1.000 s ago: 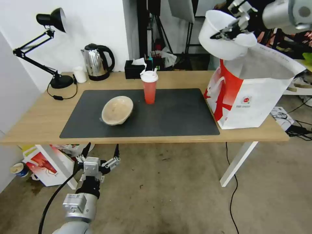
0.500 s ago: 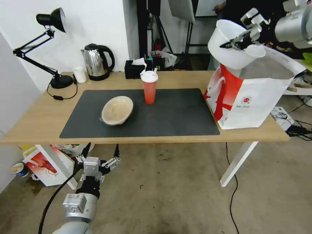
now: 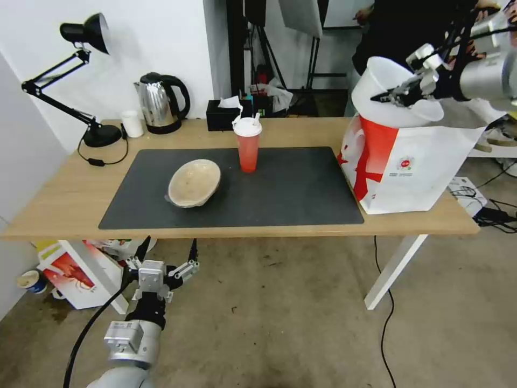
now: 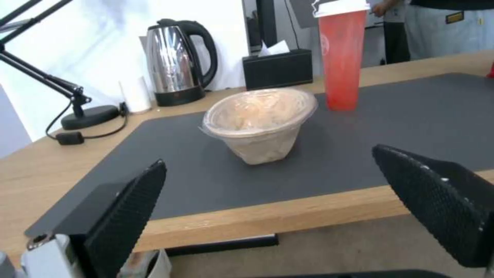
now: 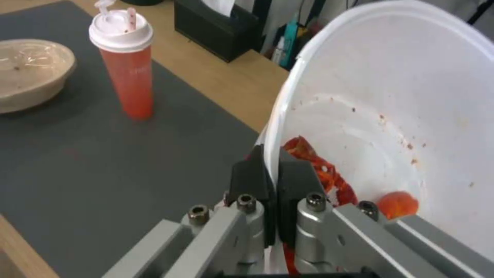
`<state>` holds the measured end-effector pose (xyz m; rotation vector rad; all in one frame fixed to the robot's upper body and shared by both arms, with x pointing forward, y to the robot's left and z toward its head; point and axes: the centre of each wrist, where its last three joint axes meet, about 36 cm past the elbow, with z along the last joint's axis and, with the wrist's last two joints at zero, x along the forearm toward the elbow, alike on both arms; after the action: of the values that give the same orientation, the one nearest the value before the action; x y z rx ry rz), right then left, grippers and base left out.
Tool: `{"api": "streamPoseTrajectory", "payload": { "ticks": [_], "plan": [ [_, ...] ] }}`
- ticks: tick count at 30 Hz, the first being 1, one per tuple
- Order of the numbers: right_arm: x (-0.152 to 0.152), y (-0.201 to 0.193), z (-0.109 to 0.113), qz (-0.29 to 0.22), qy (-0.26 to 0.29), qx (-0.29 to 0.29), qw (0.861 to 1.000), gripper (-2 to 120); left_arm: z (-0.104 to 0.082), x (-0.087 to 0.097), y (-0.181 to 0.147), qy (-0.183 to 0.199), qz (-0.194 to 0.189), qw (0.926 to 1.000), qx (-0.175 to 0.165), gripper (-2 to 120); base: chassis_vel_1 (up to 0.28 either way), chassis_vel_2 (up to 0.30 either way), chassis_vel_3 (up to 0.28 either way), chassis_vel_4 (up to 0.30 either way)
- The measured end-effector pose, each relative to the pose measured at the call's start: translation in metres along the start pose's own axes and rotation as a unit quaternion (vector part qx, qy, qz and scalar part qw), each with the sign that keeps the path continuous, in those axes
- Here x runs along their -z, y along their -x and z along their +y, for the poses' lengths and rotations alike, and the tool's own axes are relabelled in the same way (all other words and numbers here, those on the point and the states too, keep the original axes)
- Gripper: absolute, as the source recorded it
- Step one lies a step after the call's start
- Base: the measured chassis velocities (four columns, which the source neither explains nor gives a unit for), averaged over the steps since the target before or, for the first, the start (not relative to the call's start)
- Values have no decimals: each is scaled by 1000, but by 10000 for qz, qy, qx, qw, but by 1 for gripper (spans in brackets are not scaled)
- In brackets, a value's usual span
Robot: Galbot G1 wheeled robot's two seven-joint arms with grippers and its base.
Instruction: Pick up the trash from the table and place it into the takeout bag.
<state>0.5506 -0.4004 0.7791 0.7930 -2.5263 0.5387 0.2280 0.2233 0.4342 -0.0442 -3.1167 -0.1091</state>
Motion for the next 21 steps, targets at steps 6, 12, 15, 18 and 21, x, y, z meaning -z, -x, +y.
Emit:
{"api": "streamPoseTrajectory", "payload": {
  "ticks": [6,12,15,18,21],
  "plan": [
    [-12,1,1,11,67,-1,10000,0,0,0,0,0,0,10000,0,100,0,0,0,0],
    [-14,1,1,-5,86,-8,10000,0,0,0,0,0,0,10000,0,100,0,0,0,0],
    [-14,1,1,-7,91,-7,10000,0,0,0,0,0,0,10000,0,100,0,0,0,0],
    [-15,0,1,-32,105,-16,9999,4,0,0,0,0,0,10000,0,100,0,0,0,0],
    [-16,0,0,-73,133,-55,9999,18,0,0,0,0,0,10000,0,100,0,0,0,0]
  ]
}}
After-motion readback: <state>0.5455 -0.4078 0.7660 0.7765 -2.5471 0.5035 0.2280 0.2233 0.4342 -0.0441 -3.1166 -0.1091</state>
